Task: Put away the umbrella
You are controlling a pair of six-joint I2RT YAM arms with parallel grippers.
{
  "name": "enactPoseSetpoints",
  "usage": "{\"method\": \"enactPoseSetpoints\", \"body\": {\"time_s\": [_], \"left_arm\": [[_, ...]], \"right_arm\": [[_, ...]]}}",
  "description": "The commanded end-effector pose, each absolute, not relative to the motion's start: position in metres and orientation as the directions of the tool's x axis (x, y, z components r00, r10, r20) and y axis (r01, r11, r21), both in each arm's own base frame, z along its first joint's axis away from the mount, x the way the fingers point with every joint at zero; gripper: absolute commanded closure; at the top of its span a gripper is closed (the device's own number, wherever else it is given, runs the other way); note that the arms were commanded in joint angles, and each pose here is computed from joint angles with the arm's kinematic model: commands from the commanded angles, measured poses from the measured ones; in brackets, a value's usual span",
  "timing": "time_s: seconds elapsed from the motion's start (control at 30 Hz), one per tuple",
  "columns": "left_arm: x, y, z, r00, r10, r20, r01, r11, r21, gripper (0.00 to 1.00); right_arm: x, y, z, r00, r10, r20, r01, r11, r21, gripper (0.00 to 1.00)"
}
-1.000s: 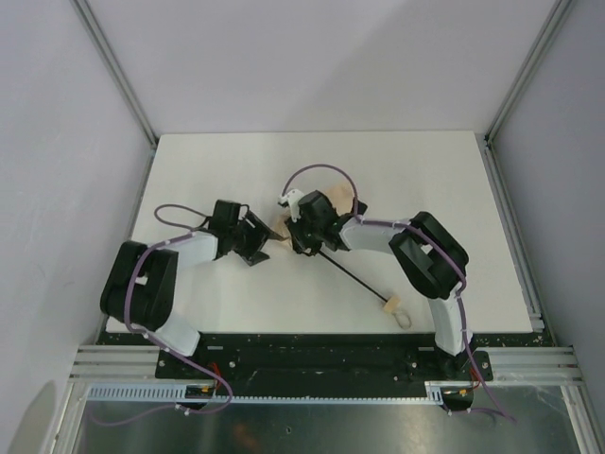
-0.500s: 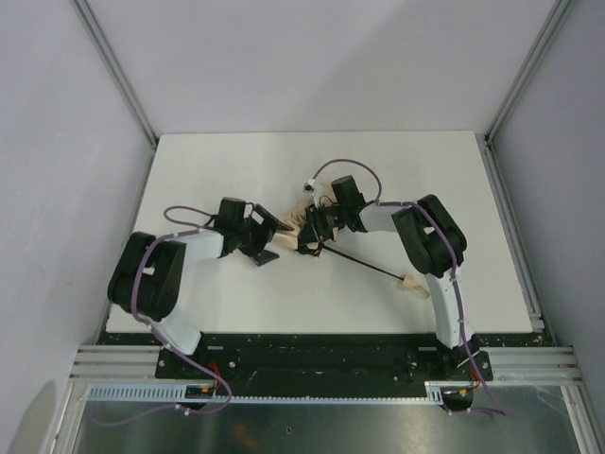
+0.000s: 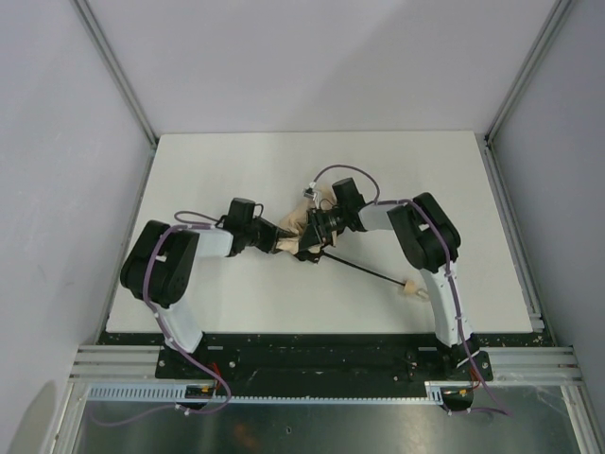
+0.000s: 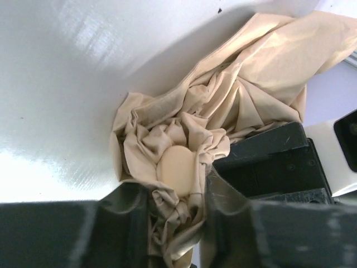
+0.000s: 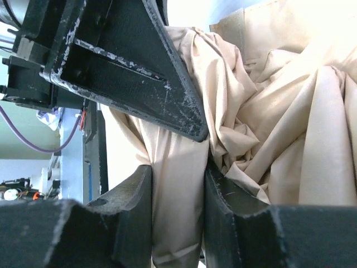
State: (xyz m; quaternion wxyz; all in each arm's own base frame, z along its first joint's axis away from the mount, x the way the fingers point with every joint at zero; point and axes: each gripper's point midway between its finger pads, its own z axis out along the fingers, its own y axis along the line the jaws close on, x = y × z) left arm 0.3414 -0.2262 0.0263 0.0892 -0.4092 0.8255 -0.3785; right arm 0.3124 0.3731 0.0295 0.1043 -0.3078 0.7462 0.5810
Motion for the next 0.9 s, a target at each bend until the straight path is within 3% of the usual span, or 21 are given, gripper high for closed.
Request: {"method": "enactPoseSetpoints", "body": {"time_s": [0.0, 0.07, 0.17, 0.23, 0.33, 0.47, 0.57, 0.77, 0.87], "left_arm": [[0.322, -0.19, -0.024, -0.625, -0.781, -0.006, -0.646, 0.521, -0.558, 0.95], [0.318, -0.188, -0.025, -0.618, -0.786, -0.006, -0.655, 0.518, -0.55, 0.99], [0.312, -0.182, -0.025, -0.607, -0.795, -0.017, -0.665, 0.519, -0.537, 1.0], [0.308, -0.181, -0.025, -0.603, -0.797, -0.004, -0.675, 0.514, -0.529, 1.0], [0.301, -0.181, -0.026, -0.602, -0.798, 0.026, -0.703, 0.515, -0.491, 1.0], [0.295, -0.178, -0.025, -0.6, -0.798, 0.057, -0.734, 0.521, -0.436, 1.0], [0.294, -0.176, -0.024, -0.599, -0.798, 0.067, -0.741, 0.52, -0.424, 1.0], [0.293, -0.176, -0.017, -0.598, -0.796, 0.096, -0.752, 0.515, -0.411, 1.0], [0.293, -0.176, -0.012, -0.6, -0.794, 0.098, -0.751, 0.515, -0.414, 1.0]], "right_arm": [[0.254, 0.359, -0.007, -0.85, -0.445, -0.283, -0.407, 0.211, 0.889, 0.99], [0.268, 0.363, 0.01, -0.843, -0.421, -0.336, -0.459, 0.237, 0.856, 0.9], [0.29, 0.366, 0.041, -0.814, -0.377, -0.442, -0.563, 0.323, 0.76, 0.57], [0.297, 0.367, 0.059, -0.744, -0.384, -0.547, -0.668, 0.402, 0.627, 0.32], [0.305, 0.365, 0.071, -0.576, -0.453, -0.68, -0.784, 0.542, 0.303, 0.16], [0.315, 0.357, 0.075, -0.318, -0.589, -0.743, -0.767, 0.621, -0.163, 0.11], [0.315, 0.364, 0.073, -0.185, -0.672, -0.717, -0.71, 0.596, -0.375, 0.11], [0.328, 0.371, 0.04, -0.111, -0.748, -0.655, -0.661, 0.548, -0.513, 0.14], [0.338, 0.353, 0.013, -0.195, -0.774, -0.602, -0.64, 0.566, -0.52, 0.24]]}}
